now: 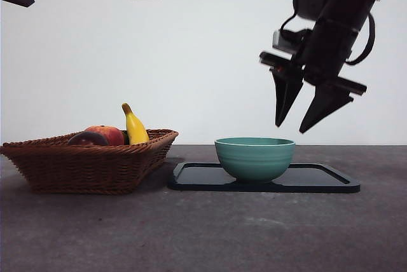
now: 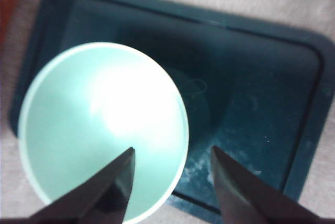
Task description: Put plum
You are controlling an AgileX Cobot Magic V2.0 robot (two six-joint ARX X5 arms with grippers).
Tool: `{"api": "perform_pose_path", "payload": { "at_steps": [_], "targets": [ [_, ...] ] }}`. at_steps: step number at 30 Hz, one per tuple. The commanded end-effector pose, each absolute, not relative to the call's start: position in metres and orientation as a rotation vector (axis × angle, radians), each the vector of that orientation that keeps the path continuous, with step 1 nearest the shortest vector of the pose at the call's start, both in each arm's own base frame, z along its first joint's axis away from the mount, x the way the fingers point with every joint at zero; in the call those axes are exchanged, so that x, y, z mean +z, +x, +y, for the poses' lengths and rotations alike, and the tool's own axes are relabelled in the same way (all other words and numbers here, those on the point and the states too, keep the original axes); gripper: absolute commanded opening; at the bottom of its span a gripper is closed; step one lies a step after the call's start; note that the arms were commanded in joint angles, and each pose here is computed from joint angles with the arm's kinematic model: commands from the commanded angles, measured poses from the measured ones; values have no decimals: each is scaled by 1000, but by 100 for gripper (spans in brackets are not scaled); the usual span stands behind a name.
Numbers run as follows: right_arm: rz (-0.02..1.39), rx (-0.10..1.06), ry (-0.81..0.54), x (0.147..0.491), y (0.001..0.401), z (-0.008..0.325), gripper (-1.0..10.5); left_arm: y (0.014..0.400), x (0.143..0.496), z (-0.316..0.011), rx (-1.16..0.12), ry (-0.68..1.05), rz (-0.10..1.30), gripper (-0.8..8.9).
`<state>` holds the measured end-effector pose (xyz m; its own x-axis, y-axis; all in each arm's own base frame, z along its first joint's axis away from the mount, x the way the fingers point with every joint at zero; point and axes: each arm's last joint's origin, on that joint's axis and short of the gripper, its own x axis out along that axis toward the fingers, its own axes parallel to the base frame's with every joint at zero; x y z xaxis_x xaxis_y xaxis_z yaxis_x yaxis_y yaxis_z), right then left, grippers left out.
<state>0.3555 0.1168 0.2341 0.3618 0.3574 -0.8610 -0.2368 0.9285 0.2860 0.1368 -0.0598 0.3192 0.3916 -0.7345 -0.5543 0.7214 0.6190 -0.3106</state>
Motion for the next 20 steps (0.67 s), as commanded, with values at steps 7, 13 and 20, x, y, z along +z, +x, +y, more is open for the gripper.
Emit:
{"api": "perform_pose_path", "payload": {
  "at_steps": [7,13,20],
  "targets": [
    [1186,394,85,210,368,124,229,138,322,-61,-939,-5,697,405],
    [1187,396,82,205,370,125,124,138,322,-61,-939,-5,698,405],
    [1169,400,84,206,372,125,9,138,322,-61,-939,-5,699,405]
  ]
}}
